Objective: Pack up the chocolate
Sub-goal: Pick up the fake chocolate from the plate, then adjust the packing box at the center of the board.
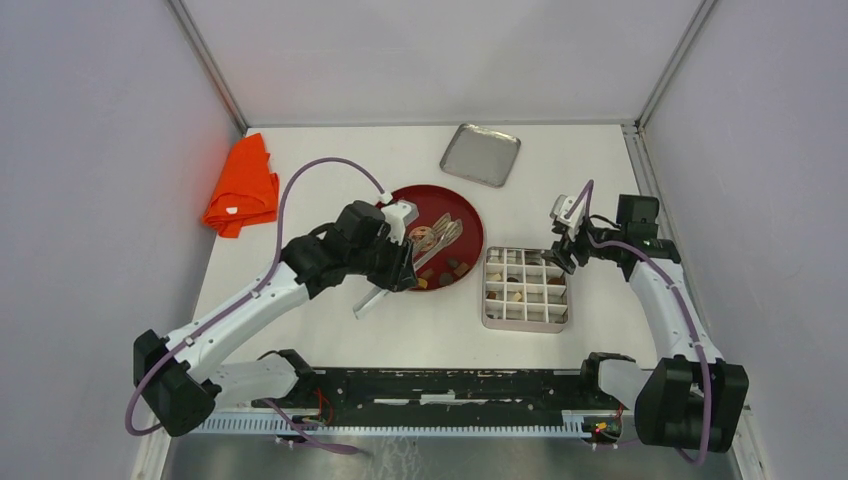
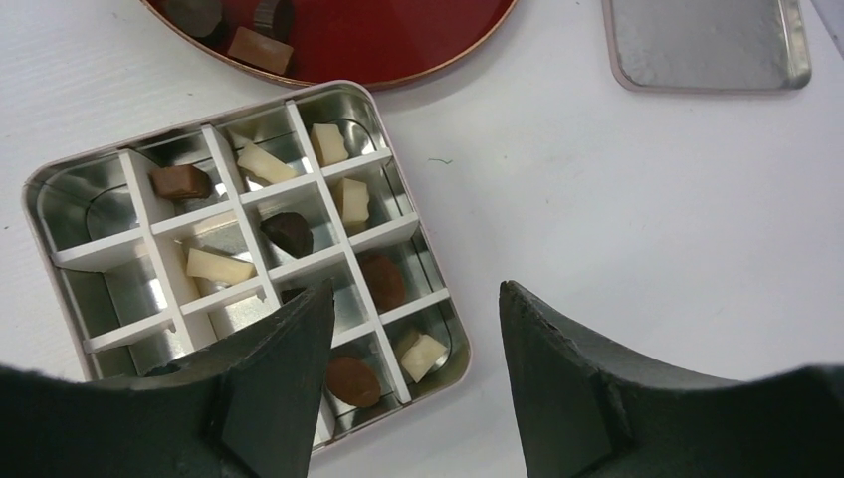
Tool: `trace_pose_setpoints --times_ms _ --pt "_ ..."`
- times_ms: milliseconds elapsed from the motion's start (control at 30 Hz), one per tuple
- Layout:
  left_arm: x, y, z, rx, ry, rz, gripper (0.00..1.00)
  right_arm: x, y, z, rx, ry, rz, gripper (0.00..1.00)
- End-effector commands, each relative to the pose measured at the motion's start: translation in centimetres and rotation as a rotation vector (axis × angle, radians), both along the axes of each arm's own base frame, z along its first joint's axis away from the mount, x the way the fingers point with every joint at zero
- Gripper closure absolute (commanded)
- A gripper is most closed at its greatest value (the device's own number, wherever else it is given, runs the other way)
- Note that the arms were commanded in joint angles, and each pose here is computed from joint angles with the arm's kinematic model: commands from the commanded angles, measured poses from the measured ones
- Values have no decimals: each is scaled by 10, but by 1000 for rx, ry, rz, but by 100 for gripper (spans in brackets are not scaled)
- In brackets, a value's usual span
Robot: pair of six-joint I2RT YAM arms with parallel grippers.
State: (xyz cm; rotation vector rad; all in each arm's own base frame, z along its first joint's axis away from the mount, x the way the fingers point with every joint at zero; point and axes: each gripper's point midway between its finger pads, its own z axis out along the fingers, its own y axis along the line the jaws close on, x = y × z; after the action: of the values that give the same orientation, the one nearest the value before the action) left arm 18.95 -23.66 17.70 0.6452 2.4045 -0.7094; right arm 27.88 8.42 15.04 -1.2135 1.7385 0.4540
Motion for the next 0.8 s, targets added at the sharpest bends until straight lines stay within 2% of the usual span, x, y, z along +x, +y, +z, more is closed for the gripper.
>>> trace_pose_setpoints --times_ms 0,100,200,300,467,767 --pt "-18 -28 23 -168 -12 -80 98 11 -9 3 -20 -24 -49 32" --pt "-27 -37 21 -170 -7 -115 98 15 -9 -7 -51 -2 -3 31" --pt "-30 -44 19 -169 -14 -138 98 17 -5 -8 -108 31 136 32" --pt "-30 -47 19 -169 -26 -143 98 22 2 -11 -170 3 246 32" --pt "-30 -46 16 -160 -41 -143 98 34 16 -31 -275 -24 332 32" --pt "-28 -29 7 -110 -71 -101 98 62 15 -58 -399 -5 346 36"
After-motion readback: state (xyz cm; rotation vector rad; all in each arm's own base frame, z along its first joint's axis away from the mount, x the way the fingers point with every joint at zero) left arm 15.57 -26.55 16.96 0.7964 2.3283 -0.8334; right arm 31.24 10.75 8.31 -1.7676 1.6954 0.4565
